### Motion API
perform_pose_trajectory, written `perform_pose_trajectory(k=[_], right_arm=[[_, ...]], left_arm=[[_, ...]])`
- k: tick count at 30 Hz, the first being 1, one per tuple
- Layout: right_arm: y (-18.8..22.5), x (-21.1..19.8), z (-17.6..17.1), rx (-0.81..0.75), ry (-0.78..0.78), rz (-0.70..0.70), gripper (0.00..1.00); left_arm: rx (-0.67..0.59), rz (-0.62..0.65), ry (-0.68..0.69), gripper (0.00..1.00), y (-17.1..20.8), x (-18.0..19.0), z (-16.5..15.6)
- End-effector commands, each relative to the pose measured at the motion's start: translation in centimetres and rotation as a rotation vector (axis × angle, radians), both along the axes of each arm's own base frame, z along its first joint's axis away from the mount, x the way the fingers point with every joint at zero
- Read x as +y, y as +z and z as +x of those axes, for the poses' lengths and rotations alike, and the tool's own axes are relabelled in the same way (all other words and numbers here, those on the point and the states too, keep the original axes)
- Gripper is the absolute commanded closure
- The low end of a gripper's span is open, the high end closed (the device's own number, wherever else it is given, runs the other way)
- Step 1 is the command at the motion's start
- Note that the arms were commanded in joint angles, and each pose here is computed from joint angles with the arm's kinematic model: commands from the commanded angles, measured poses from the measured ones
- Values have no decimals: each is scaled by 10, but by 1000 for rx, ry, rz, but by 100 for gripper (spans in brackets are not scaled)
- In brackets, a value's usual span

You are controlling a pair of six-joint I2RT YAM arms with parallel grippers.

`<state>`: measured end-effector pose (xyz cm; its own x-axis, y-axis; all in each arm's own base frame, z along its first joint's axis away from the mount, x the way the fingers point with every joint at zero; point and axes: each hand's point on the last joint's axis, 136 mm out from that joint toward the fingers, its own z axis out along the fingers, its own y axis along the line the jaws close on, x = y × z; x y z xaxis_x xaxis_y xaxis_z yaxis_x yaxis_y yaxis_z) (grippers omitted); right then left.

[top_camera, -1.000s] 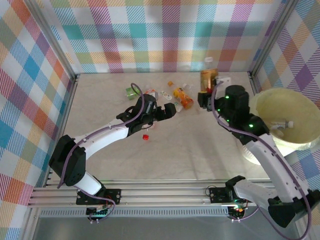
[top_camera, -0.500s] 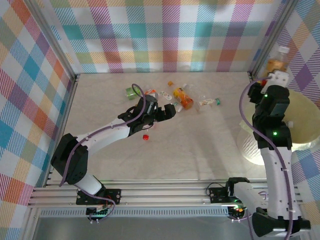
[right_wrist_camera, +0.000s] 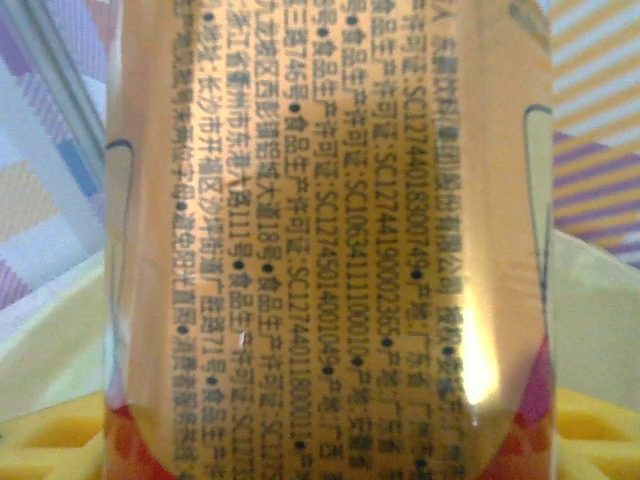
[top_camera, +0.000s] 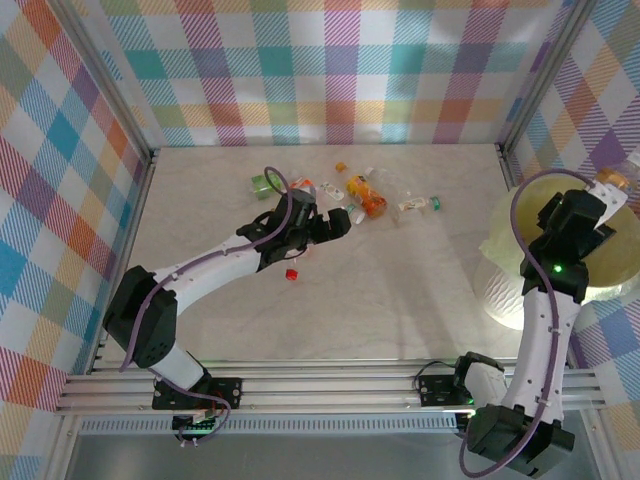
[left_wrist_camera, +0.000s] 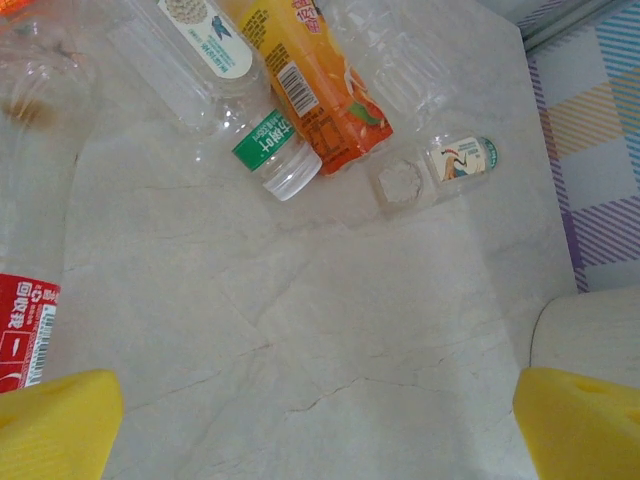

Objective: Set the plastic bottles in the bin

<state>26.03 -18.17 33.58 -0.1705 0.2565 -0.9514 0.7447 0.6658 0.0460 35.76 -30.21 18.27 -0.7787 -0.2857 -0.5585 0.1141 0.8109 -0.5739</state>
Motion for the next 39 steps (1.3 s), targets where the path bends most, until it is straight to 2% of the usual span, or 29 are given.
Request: perform_pose_trajectory(k=[1, 3, 6, 13, 21, 26, 31, 39], right_arm=[[7, -6, -11, -82, -69, 15, 20], [3, -8, -15, -84, -92, 19, 9], [2, -8, -18, -88, -101, 17, 1], [12, -3, -17, -109, -65, 20, 0], [25, 32, 1, -153, 166, 69, 0], [35, 46, 4, -160, 245, 98, 0], [44, 78, 16, -207, 430, 128, 0], [58, 131, 32, -226, 710, 159, 0]], left_arm=[[3, 5, -17, 0, 5, -6, 1], [5, 5, -18, 0, 5, -7, 1], [9, 12, -12, 0, 3, -5, 1], [16, 28, 23, 0, -3, 1, 3], [61, 120, 138, 0, -20, 26, 5], [94, 181, 201, 0, -30, 44, 2], [132, 269, 272, 0, -40, 67, 2], [183, 345, 292, 0, -61, 86, 4]])
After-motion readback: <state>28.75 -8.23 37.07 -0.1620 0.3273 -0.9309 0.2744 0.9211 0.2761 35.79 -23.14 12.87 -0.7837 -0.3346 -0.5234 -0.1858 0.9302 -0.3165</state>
